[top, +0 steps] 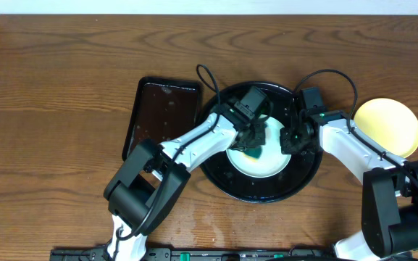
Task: Clean dirty plates on tray and stack at the side
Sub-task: 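Scrub the pale green plate with the sponge while right gripper holds rim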
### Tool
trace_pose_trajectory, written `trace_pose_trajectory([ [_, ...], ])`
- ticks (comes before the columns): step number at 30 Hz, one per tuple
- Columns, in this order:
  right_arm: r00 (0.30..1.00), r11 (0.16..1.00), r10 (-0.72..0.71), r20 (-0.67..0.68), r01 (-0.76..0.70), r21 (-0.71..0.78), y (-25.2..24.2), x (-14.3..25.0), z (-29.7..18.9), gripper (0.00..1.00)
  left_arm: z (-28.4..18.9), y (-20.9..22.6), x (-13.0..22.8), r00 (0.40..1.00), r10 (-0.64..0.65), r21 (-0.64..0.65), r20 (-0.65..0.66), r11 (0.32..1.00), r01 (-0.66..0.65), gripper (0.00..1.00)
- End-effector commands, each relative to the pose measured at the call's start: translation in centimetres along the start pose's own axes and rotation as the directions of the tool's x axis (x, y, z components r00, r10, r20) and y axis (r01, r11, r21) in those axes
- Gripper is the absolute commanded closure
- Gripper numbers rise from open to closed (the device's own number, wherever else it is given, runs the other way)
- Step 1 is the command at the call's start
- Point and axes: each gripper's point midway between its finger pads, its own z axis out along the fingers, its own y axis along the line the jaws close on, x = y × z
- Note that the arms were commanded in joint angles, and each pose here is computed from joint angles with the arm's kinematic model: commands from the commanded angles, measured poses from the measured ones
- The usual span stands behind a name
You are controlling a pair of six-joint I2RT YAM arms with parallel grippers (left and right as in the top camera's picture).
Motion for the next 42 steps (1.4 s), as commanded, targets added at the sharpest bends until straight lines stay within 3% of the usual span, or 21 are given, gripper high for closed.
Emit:
trace_pose_trajectory([
  [1, 0.998, 0.999, -0.036, -0.059, 0.037, 0.021, -0.1, 1.5, 1.3, 0.99, 1.6, -2.4, 4.6, 0.988, 0.030, 0.076, -0.149, 0.997, -0.019, 0.92],
  [11, 0.998, 0.999, -0.036, -0.060, 0.037, 0.021, -0.1, 1.5, 1.3, 0.99, 3.0, -1.0, 5.1, 0.988, 0.034, 0.010, -0.148, 0.999, -0.033, 0.93],
  [14, 0.998, 0.999, -0.036, -0.060, 0.037, 0.021, -0.1, 1.5, 1.3, 0.99, 3.7, 2.7, 5.0, 0.992, 0.019, -0.154, -0.124, 0.987, -0.038, 0.92],
  [18, 0.997, 0.999, -0.036, -0.061, 0.037, 0.022, -0.1, 1.5, 1.3, 0.99, 2.2, 7.9, 3.3, 0.999, 0.029, -0.407, -0.028, 0.913, -0.038, 0.93],
  [19, 0.997, 0.999, -0.036, -0.061, 0.037, 0.022, -0.1, 1.5, 1.3, 0.99, 0.7, 9.9, 2.2, 0.999, 0.046, -0.506, 0.022, 0.862, -0.029, 0.93],
  [27, 0.997, 0.999, -0.036, -0.061, 0.038, 0.021, -0.1, 1.5, 1.3, 0.99, -5.0, 13.4, -1.8, 0.978, 0.145, -0.724, 0.147, 0.690, 0.007, 0.93],
  [30, 0.997, 0.999, -0.036, -0.061, 0.038, 0.021, -0.1, 1.5, 1.3, 0.99, -4.3, 12.8, -1.8, 0.981, 0.124, -0.688, 0.150, 0.726, 0.013, 0.93],
  [33, 0.998, 0.999, -0.036, -0.060, 0.038, 0.021, -0.1, 1.5, 1.3, 0.99, -2.2, 10.4, -1.0, 0.991, 0.061, -0.564, 0.115, 0.825, 0.014, 0.93],
  [38, 0.998, 0.999, -0.036, -0.060, 0.038, 0.021, -0.1, 1.5, 1.3, 0.99, 1.1, 4.0, 0.7, 1.000, -0.017, -0.233, -0.014, 0.972, 0.013, 0.92],
  [42, 0.998, 0.999, -0.036, -0.060, 0.038, 0.021, -0.1, 1.5, 1.3, 0.99, 2.3, -0.3, 2.1, 0.992, -0.017, -0.006, -0.125, 1.000, 0.016, 0.92],
])
